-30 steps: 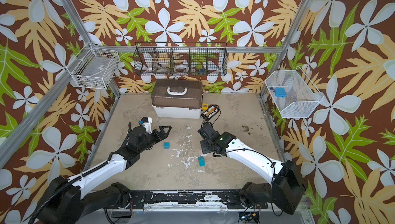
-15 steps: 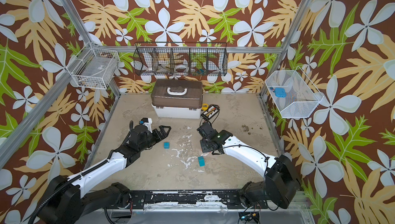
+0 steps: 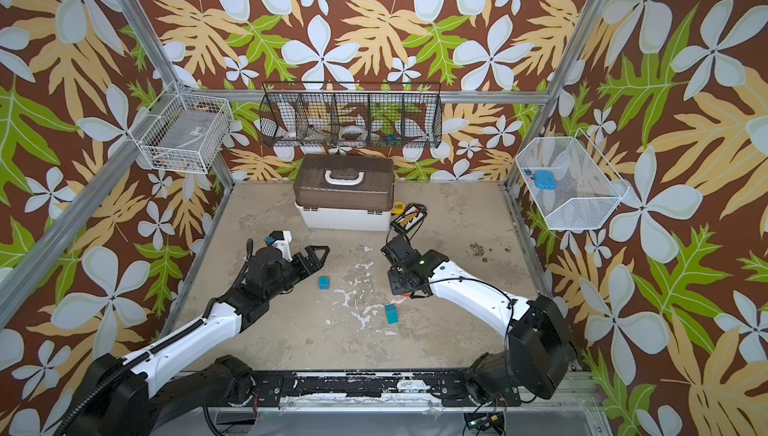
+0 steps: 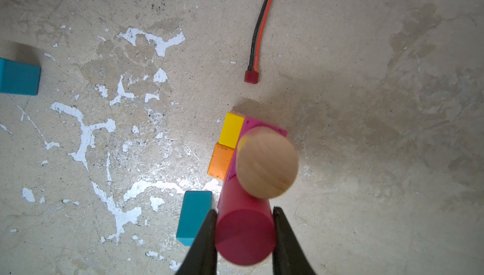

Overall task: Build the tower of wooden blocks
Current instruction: 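Lower the pink cylinder beside the wooden cylinder and open the right gripper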

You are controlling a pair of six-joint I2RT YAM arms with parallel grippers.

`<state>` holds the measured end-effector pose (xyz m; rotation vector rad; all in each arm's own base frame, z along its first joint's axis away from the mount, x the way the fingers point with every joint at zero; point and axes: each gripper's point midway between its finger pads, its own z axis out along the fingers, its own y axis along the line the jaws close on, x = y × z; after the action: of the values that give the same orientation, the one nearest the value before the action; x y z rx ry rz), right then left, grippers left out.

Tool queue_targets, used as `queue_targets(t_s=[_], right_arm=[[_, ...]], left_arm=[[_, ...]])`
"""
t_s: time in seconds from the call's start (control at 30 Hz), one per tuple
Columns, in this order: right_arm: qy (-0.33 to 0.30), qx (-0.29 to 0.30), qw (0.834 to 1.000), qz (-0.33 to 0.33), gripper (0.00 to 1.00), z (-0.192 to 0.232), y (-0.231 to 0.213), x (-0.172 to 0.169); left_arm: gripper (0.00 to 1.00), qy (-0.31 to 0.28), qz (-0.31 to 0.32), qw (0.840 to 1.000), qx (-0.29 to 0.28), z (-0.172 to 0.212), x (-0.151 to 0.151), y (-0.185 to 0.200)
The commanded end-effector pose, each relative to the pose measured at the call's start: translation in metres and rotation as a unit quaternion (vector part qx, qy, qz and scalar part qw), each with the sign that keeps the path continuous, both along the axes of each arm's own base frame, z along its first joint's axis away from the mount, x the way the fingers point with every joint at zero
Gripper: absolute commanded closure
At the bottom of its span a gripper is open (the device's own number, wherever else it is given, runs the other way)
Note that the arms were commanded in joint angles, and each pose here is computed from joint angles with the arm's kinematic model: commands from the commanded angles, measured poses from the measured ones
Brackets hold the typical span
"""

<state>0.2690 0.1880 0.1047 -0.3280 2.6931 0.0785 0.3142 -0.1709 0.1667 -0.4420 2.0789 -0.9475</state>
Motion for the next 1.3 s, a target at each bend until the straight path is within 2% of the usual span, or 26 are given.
queue_targets(t_s=[0.0, 0.57, 0.87, 1.13, 1.27], right_arm=[[-0.005, -0.004, 1.000, 0.000, 0.84, 0.002, 0.000, 0.003], [-0.007, -0.015, 1.000, -0.005, 0.66, 0.001, -0.003, 0.005], [-0.007, -0.015, 1.000, -0.006, 0.51, 0.002, -0.003, 0.006], [-0.011, -0.011, 1.000, -0.008, 0.51, 0.006, -0.004, 0.006], [-0.022, -0.010, 1.000, -0.014, 0.46, 0.018, -0.006, 0.006]], left_arm=[[0.00, -0.011, 0.002, 1.000, 0.000, 0.004, 0.003, 0.000], [0.00, -0.005, -0.001, 1.000, -0.001, -0.001, 0.003, -0.002], [0.00, -0.004, -0.004, 1.000, -0.002, -0.001, 0.003, -0.003], [0.00, -0.003, -0.005, 1.000, -0.002, -0.002, 0.003, -0.003], [0.00, -0.005, -0.003, 1.000, -0.001, -0.001, 0.003, -0.002]])
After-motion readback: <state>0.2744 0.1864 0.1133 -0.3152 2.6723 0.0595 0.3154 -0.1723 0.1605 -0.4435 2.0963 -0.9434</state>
